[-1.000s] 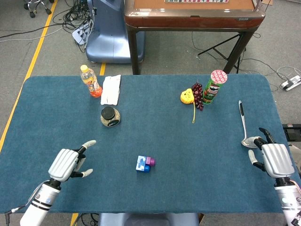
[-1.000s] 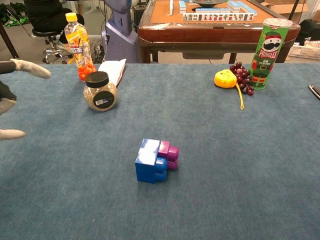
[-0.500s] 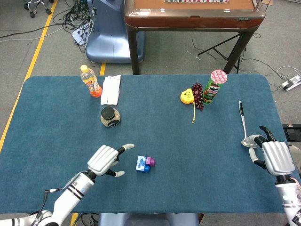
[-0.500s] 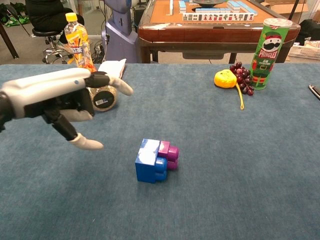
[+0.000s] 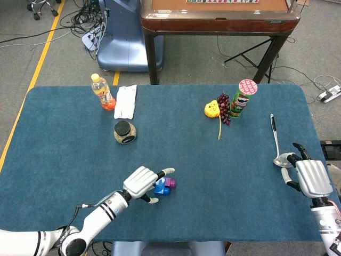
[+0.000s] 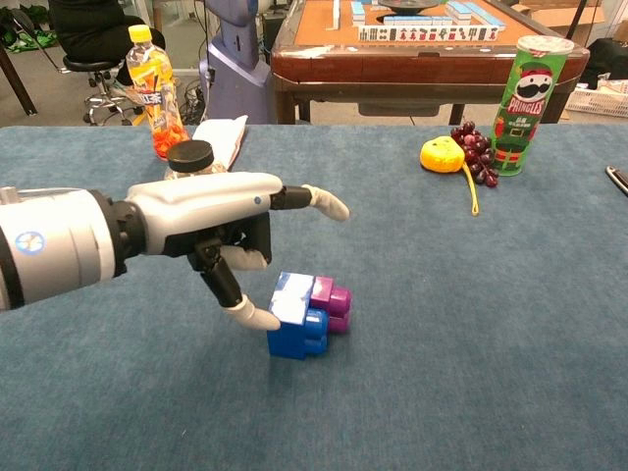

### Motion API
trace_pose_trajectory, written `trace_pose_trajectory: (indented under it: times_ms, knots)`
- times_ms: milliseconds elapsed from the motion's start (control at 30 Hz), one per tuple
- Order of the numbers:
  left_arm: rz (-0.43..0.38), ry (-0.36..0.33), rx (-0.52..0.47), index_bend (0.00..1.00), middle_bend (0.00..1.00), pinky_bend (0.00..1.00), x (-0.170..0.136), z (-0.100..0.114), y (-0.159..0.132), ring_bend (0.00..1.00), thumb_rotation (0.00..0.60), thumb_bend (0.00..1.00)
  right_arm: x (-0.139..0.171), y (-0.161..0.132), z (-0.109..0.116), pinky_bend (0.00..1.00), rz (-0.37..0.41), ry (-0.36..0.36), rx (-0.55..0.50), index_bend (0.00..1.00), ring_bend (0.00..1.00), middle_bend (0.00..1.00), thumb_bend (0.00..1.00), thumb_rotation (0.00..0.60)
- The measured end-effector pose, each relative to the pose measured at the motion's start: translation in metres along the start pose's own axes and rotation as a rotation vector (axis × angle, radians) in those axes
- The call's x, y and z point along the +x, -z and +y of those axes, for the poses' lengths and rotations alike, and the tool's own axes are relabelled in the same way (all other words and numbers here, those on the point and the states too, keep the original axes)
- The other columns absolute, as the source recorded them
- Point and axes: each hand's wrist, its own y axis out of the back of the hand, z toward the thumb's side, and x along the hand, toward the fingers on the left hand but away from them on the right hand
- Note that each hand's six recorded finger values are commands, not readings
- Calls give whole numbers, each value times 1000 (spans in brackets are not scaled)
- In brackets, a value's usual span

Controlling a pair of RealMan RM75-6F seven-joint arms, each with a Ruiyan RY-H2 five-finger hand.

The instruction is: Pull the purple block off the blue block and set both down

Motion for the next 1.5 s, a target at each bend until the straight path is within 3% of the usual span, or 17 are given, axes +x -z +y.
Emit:
trace_pose_trajectory:
  times_ms: [433,833,1067,1500]
  knots:
    - [8,39,28,166,1000,1000,24,-16,-2,851,600,0,-2,5,-9,596,-9,-25,-2,423,420,459,484,600]
    - [112,117,33,198,1000,1000,30,-23,16,855,600,0,-4,3,-18,596,0,-50,-7,423,420,459,484,600]
    - [170,133,35,256,1000,1000,30,-22,23,856,600,0,-5,1,-21,596,5,-56,-8,423,420,459,484,600]
    - [186,148,6,334,1000,1000,31,-23,24,861,600,0,-6,2,-26,596,1,-68,-17,423,420,459,484,600]
